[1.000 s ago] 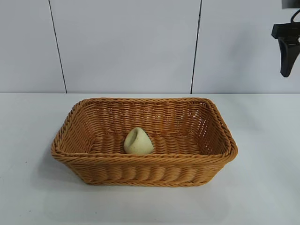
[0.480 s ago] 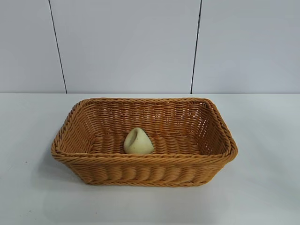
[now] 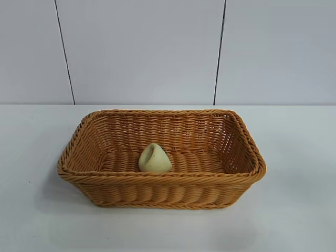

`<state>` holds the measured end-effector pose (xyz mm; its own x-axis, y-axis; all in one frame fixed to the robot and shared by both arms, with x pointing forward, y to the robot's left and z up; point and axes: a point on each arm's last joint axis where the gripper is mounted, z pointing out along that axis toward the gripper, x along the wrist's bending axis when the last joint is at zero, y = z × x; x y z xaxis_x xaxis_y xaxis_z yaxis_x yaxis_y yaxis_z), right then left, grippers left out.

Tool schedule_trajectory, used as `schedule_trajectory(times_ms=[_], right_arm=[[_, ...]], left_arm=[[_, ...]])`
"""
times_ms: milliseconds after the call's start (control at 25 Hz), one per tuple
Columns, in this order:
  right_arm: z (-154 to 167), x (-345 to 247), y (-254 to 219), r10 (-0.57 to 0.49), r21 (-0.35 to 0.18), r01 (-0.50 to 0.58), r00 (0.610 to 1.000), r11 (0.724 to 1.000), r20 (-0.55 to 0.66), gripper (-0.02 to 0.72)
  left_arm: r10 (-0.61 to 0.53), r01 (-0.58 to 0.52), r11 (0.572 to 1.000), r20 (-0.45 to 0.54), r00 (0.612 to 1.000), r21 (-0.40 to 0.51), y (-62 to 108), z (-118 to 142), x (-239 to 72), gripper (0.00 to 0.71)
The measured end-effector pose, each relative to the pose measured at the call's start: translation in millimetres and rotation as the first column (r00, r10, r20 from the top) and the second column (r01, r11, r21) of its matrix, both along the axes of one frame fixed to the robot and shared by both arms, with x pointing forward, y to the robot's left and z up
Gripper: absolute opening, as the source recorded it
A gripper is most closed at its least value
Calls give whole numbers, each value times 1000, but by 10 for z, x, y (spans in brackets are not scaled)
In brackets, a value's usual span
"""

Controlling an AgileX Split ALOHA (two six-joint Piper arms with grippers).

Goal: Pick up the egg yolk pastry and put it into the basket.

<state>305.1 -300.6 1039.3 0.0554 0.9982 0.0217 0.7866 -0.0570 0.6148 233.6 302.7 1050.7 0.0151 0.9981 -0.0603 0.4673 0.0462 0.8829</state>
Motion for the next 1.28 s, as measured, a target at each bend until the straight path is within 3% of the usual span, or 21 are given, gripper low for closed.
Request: schedule_trajectory(times_ms=[160,680,1000,1280], right_arm=[[73,-166,9,1,-2,0,992,1000,125,615],[128,-390,34,52,-6,-53,962,999,270,615],[153,-671,32,52,-12,-52,897,999,439,615],[149,-700,33,53,-12,-53,891,999,451,615]], left_arm=[[0,0,1000,0,1000,0,0,0,0,587],[0,0,1000,0,1000,0,0,0,0,587],[0,0,1000,0,1000,1,1,0,0,587],[0,0,1000,0,1000,1,1,0,0,587]])
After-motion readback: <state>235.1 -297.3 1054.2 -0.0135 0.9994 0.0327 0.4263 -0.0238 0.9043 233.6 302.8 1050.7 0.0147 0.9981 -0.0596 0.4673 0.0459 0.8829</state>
